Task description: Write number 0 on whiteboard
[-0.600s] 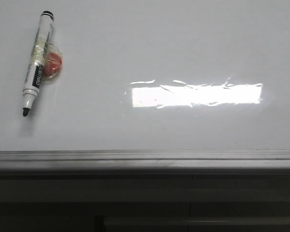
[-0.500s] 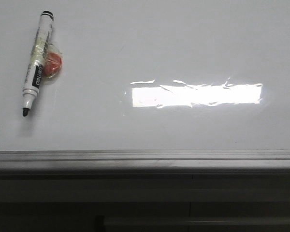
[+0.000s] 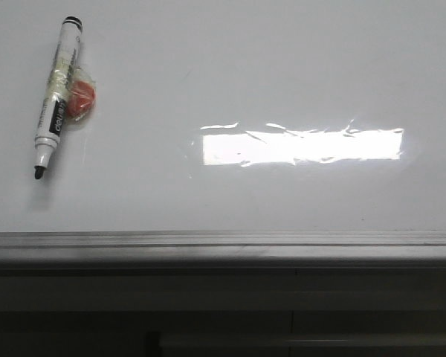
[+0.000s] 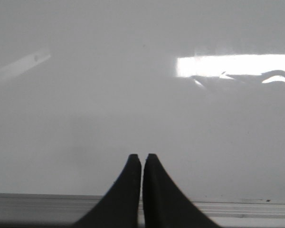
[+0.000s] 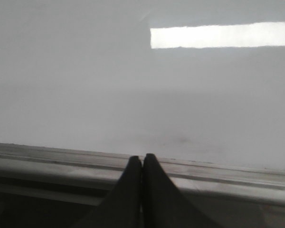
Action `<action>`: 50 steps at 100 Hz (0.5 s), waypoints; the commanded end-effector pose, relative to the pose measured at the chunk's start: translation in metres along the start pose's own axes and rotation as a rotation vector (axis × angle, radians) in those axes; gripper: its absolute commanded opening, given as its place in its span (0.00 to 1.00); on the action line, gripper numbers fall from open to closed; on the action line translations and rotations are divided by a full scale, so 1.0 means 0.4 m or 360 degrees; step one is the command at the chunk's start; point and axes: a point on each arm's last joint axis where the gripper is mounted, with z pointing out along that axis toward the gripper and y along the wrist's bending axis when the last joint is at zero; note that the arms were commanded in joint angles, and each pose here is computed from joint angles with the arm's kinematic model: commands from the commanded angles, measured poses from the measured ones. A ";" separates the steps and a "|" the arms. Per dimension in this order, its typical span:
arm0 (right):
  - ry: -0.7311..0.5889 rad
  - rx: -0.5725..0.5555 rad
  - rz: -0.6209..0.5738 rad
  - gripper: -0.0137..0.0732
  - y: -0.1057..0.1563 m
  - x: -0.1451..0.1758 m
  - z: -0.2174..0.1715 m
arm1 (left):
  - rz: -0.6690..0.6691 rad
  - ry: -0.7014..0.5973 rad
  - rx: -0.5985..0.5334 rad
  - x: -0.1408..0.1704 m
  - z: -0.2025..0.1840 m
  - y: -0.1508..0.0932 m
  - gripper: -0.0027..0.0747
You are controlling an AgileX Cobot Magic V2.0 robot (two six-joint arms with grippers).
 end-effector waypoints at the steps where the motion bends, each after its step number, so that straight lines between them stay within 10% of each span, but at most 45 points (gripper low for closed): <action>1: -0.0058 -0.0017 -0.0010 0.09 0.002 0.001 0.000 | -0.0022 -0.0118 0.0010 0.005 0.001 -0.002 0.01; 50: -0.0330 -0.0072 0.0033 0.09 0.009 -0.038 -0.005 | -0.0022 -0.0121 0.0011 0.005 0.001 -0.002 0.01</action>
